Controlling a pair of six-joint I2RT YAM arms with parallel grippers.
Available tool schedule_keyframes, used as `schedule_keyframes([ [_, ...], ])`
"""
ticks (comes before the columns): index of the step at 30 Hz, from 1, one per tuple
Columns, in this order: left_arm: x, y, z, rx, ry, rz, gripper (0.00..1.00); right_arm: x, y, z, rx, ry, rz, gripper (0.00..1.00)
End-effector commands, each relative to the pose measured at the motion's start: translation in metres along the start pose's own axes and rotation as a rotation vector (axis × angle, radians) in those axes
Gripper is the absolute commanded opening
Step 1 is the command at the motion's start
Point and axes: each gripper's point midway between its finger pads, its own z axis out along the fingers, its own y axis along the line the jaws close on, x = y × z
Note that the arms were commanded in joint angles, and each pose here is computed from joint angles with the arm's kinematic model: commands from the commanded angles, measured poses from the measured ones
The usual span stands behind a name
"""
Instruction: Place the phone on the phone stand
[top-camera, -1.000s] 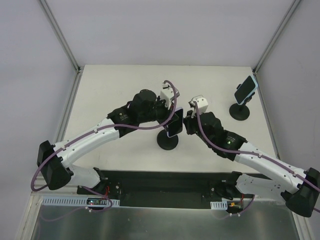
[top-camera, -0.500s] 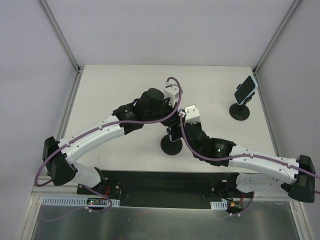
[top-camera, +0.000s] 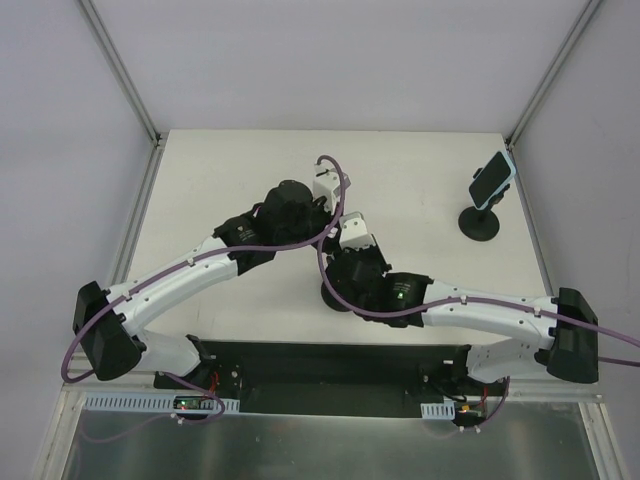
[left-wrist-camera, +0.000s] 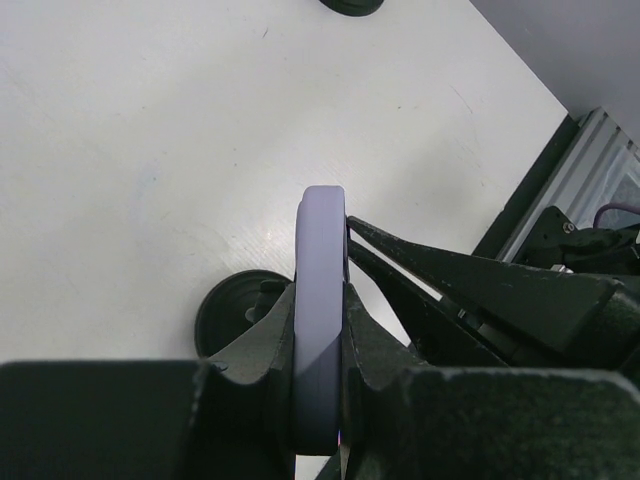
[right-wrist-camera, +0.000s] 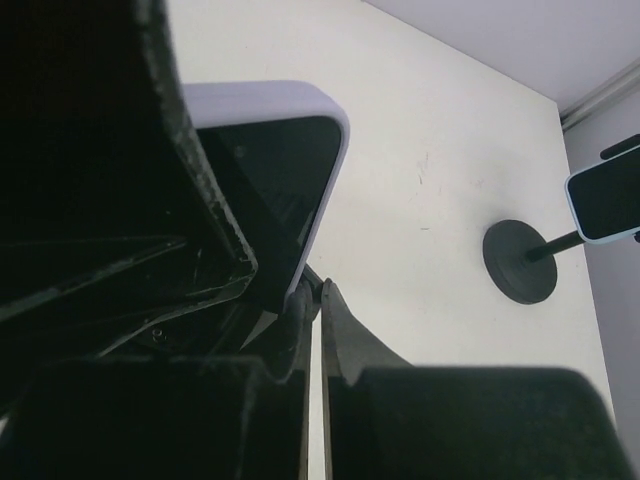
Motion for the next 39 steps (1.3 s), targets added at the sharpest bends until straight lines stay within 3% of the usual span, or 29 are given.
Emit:
schedule_keyframes([
  [1,0.048,0.082,0.026,-0.319,0.143,0.039,0.0,-0.063,0.026,-0.03,-0.109,-0.128,0.141,0.0],
  [6,0.045,0.074,0.032,-0.274,0.146,0.048,0.0,-0.063,0.028,-0.037,-0.116,-0.154,0.115,0.0],
  [9,0.041,0.075,0.024,-0.276,0.117,0.073,0.0,-0.075,0.043,-0.044,-0.253,-0.197,0.154,0.15],
  [10,0.046,0.078,0.024,-0.278,0.125,0.088,0.0,-0.074,0.059,-0.05,-0.352,-0.199,0.139,0.27],
  [14,0.053,0.075,0.019,-0.248,0.136,0.116,0.0,-0.066,0.078,-0.06,-0.498,-0.207,0.099,0.46],
  [23,0.056,0.065,0.016,-0.18,0.139,0.148,0.0,-0.05,0.014,-0.059,-0.422,-0.206,0.141,0.54],
  [27,0.052,0.049,0.012,-0.082,0.129,0.192,0.0,-0.027,-0.032,-0.04,-0.449,-0.138,0.231,0.61],
  [28,0.052,0.047,0.011,-0.07,0.128,0.196,0.0,-0.024,-0.022,-0.045,-0.56,-0.13,0.237,0.64],
  [30,0.052,0.037,0.008,-0.002,0.125,0.225,0.0,-0.016,-0.036,-0.033,-0.596,-0.096,0.267,0.72],
  [31,0.054,0.033,0.007,0.032,0.127,0.248,0.0,-0.017,-0.019,-0.048,-0.766,-0.089,0.267,0.73],
  [33,0.052,0.022,0.001,0.106,0.112,0.268,0.0,-0.019,-0.026,-0.038,-0.827,-0.053,0.307,0.75],
  [34,0.054,0.019,-0.001,0.127,0.112,0.281,0.0,-0.023,-0.012,-0.056,-1.007,-0.049,0.318,0.75],
  [39,0.042,0.014,-0.017,0.197,0.035,0.265,0.0,-0.032,-0.005,-0.053,-1.266,-0.017,0.386,0.77],
])
